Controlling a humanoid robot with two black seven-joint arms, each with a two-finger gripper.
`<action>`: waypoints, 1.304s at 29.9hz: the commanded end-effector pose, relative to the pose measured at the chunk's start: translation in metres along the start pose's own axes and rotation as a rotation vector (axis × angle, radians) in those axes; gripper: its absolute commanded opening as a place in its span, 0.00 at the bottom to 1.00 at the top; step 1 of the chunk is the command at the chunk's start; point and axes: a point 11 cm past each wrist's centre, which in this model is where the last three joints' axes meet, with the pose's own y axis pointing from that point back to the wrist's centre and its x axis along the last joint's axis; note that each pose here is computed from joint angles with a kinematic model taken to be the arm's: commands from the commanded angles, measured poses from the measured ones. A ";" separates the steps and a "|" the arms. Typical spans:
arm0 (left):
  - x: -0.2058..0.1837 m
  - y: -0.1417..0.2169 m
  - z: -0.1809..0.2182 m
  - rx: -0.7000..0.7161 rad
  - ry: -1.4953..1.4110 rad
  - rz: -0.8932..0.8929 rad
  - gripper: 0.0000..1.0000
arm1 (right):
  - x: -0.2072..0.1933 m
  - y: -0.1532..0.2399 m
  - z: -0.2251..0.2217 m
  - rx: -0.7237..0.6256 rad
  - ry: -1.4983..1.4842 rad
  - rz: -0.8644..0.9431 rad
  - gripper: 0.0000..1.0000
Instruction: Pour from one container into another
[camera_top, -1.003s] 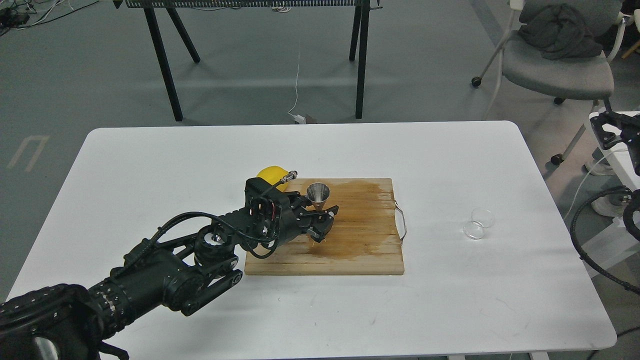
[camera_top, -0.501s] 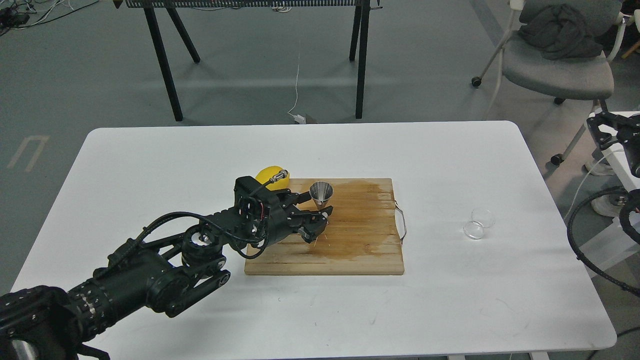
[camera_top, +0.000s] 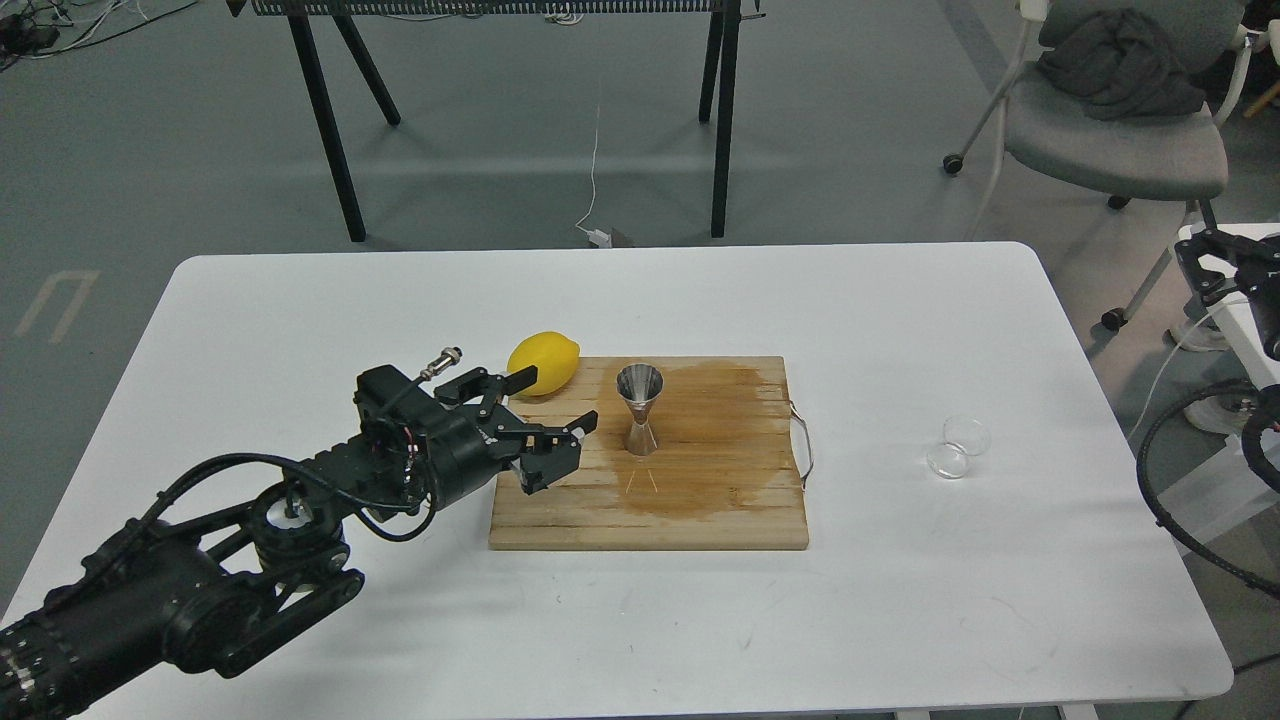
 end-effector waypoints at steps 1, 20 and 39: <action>0.020 0.019 0.005 -0.033 -0.024 0.044 0.99 | 0.009 0.008 -0.007 0.029 -0.044 0.019 1.00; 0.164 0.049 -0.118 -0.037 1.554 0.658 1.00 | 0.021 0.058 0.004 -0.029 -0.124 0.008 1.00; 0.127 0.063 -0.172 -0.238 2.092 0.891 1.00 | 0.035 0.159 0.117 -0.290 -0.279 0.308 1.00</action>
